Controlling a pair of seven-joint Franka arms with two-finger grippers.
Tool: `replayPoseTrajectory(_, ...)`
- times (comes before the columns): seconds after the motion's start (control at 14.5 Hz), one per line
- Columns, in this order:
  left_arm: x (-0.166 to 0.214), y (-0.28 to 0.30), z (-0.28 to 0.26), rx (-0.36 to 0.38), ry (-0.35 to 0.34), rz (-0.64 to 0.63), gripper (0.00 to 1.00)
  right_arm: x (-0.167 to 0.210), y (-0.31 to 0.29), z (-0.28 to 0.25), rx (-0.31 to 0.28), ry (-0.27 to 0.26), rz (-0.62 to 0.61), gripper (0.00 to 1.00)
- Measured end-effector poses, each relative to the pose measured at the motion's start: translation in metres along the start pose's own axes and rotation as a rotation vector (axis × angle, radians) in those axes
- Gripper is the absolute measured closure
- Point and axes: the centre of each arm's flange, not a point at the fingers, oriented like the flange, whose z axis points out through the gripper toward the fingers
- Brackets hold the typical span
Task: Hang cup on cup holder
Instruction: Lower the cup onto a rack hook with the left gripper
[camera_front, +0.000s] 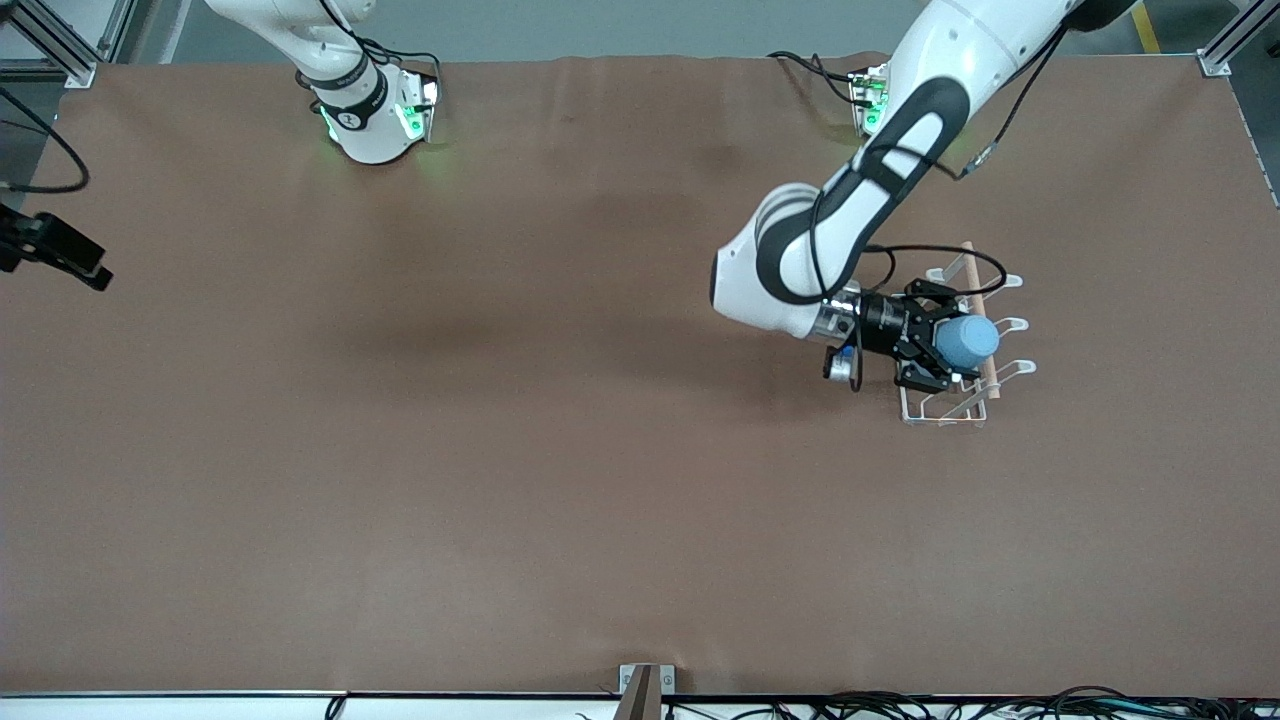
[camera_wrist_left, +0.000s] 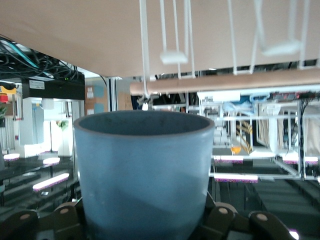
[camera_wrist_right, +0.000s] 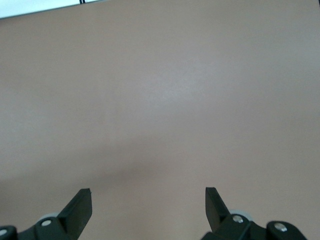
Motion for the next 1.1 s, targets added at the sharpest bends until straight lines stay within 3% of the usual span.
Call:
replayPoseTrajectory(0.28, 0.036, -0.005, 0.026, 0.009, -0.074, 0.017, 0.25, 0.002, -0.003, -0.015, 0.006, 0.030, -0.004, 0.00)
replayPoseTrajectory(0.83, 0.067, 0.015, 0.033, 0.019, -0.095, 0.004, 0.25, 0.008, -0.005, -0.006, 0.006, 0.022, -0.006, 0.00)
replayPoseTrajectory(1.1, 0.080, 0.021, 0.035, -0.010, -0.081, 0.026, 0.25, 0.006, -0.012, -0.003, 0.047, -0.005, -0.010, 0.00)
